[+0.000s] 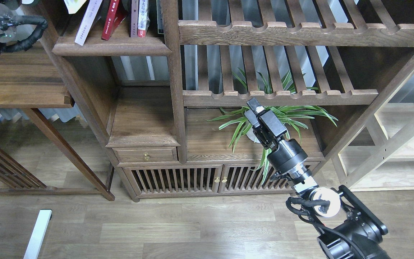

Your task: Organize books on shelf

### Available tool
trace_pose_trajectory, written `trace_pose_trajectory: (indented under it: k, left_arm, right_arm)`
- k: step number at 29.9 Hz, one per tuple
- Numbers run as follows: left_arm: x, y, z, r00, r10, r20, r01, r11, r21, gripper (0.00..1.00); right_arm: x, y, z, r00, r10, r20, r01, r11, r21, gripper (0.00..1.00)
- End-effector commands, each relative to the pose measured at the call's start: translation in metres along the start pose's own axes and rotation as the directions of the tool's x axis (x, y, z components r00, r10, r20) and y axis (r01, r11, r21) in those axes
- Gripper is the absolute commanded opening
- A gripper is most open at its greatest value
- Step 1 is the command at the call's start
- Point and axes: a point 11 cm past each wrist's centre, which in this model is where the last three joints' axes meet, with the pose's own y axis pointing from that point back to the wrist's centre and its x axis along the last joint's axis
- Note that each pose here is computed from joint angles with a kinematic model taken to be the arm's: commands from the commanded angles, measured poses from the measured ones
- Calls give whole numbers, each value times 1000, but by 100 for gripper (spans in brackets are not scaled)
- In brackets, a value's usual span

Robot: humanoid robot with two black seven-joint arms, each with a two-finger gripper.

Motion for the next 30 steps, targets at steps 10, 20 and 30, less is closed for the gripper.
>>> trace_pose_trajectory:
  k: [10, 20, 30]
  left_arm:
    - [-12, -10, -8, 1000, -1, 13, 1, 1000, -6, 31]
    - [-17, -10, -12, 999, -13, 30, 13, 1000, -12, 51]
    - [-44, -17, 12, 998, -58, 24, 59, 997, -57, 53]
  right_arm:
    - [0, 0, 0, 1000, -1, -3, 1, 1000, -3, 83]
    - [-1, 0, 0, 1000, -2, -3, 2, 1000, -4, 82]
    - [-1, 0, 1, 1000, -1, -8, 1, 1000, -10, 82]
